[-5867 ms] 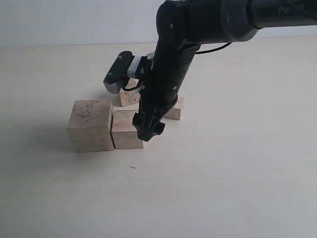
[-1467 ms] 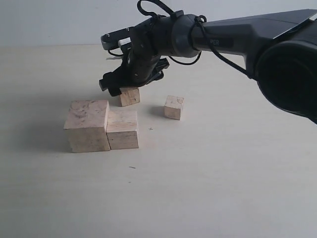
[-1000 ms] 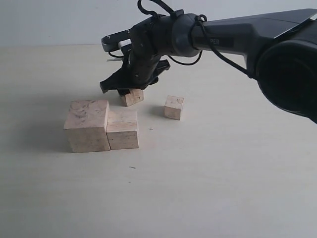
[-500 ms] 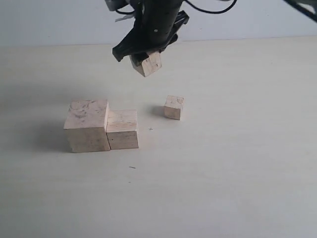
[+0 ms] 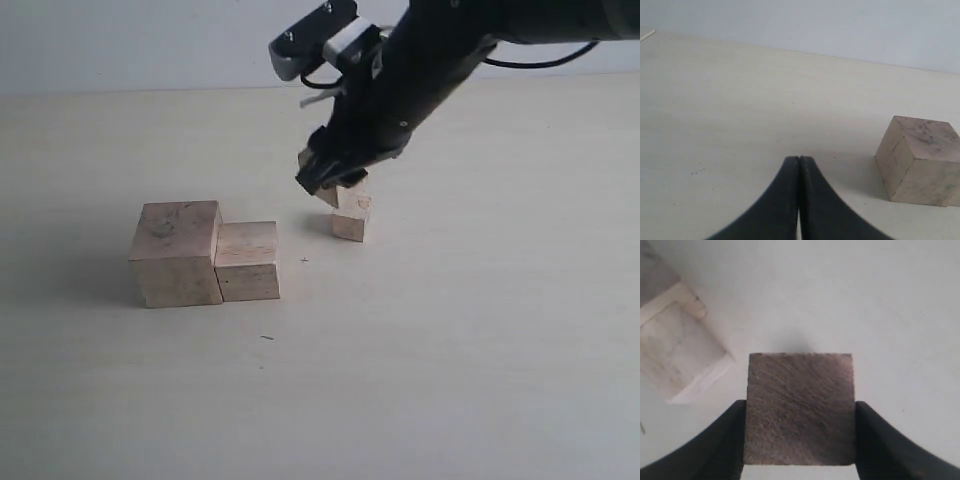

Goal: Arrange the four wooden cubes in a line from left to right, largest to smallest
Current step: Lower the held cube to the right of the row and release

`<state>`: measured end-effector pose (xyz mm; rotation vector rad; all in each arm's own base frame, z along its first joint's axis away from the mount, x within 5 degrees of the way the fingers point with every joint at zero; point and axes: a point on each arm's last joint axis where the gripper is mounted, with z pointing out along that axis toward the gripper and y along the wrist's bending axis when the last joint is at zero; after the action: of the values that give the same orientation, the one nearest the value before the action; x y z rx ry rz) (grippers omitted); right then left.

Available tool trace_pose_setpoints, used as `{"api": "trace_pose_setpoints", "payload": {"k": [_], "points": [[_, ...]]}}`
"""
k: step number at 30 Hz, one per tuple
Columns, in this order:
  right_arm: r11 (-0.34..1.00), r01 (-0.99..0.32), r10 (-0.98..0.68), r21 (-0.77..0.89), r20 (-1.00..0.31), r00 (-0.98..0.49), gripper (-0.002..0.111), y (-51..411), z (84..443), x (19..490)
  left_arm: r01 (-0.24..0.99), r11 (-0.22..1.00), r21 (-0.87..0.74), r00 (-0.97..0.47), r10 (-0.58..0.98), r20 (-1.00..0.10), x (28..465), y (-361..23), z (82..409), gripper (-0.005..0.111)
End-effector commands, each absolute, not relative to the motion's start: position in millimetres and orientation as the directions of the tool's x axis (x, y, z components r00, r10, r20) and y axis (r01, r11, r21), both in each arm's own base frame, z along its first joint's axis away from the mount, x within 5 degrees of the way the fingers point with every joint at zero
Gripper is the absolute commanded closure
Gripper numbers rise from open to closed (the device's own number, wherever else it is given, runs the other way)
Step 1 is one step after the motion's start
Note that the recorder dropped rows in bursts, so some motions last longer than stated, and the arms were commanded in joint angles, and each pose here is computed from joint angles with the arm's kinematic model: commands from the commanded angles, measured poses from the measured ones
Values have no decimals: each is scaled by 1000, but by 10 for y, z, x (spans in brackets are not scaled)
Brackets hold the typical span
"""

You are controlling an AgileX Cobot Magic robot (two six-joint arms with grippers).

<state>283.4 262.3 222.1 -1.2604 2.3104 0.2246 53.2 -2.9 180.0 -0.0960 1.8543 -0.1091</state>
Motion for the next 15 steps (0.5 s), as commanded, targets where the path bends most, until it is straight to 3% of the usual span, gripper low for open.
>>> {"api": "trace_pose_setpoints", "payload": {"k": [1,5,10,15], "points": [[464,-883,-779,-66,-505,-371,108,2524,2048,2693,-2,993,-120,-269,-116,-956,531,-31,1810,107],[329,-941,-818,-80,-523,-241,108,2567,1830,2645,-2,993,-120,-269,-116,-956,531,-31,1810,107],[164,-981,-896,-106,-431,-103,108,2576,1529,2653,-2,993,-120,-269,-116,-956,531,-31,1810,107],[183,-980,-905,-82,-403,-135,108,2580,1370,2671,-2,993,-120,-269,-116,-956,531,-31,1810,107]]}}
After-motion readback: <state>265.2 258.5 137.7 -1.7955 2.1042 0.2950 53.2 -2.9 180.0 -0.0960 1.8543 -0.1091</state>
